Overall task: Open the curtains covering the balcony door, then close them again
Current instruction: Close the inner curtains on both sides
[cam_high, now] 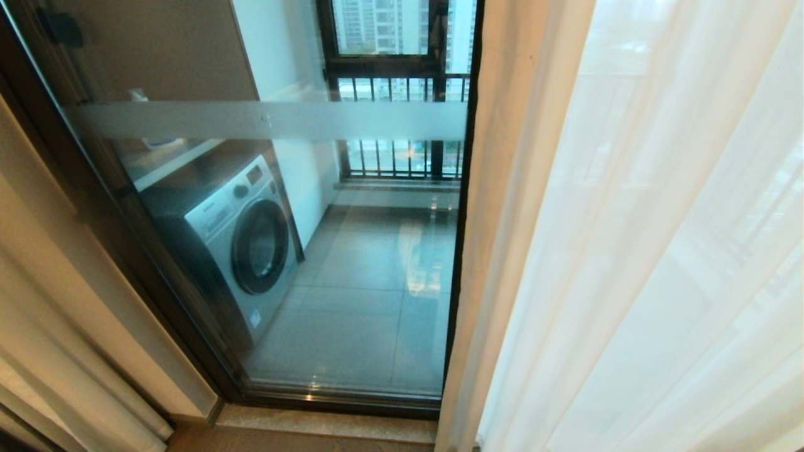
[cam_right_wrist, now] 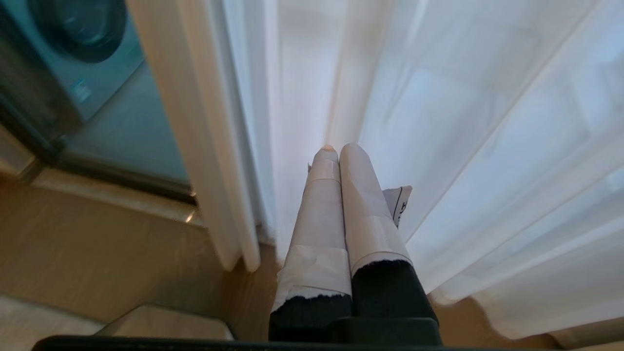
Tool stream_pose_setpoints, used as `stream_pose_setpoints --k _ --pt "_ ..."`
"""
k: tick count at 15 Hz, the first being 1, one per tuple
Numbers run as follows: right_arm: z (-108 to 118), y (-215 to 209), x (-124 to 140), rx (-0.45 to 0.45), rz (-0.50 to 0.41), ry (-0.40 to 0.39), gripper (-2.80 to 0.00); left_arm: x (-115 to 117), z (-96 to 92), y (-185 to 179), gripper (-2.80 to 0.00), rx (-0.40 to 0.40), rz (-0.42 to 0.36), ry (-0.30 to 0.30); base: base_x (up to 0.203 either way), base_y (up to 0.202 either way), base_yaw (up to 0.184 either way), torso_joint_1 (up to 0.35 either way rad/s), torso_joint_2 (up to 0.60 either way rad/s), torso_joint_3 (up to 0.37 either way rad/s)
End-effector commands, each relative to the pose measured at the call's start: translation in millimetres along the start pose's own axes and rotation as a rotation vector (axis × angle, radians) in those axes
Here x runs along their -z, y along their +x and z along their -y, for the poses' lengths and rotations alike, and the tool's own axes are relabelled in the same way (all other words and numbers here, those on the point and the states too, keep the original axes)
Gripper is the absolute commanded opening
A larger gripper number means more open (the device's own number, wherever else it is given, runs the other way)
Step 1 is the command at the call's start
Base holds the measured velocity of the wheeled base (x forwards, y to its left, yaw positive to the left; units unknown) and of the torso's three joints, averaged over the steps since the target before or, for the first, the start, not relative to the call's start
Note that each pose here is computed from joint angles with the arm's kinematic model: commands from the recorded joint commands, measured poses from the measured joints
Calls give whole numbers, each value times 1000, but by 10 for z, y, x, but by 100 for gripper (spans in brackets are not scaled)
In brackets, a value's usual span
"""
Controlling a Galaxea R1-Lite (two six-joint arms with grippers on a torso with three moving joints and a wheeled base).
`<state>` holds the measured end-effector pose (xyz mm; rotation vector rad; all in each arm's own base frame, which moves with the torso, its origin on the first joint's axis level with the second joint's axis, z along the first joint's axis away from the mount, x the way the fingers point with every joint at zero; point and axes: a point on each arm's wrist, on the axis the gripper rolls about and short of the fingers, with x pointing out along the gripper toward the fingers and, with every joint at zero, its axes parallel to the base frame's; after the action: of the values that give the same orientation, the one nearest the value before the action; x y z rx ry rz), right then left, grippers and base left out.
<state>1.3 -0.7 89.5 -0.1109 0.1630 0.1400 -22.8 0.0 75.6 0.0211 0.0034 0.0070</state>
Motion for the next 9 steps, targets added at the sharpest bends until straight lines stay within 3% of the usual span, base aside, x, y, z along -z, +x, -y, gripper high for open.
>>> stream_pose_setpoints --k 1,5,9 --pt "-5 3 21 7 -25 0 -280 0 0 0 -280 -1 0 0 0 0 0 0 0 0" --pt "-22 -14 92 89 -85 27 -280 0 0 0 -280 -1 0 0 0 0 0 0 0 0" --pt "-46 -100 134 78 7 17 -280 0 0 0 -280 -1 0 0 0 0 0 0 0 0"
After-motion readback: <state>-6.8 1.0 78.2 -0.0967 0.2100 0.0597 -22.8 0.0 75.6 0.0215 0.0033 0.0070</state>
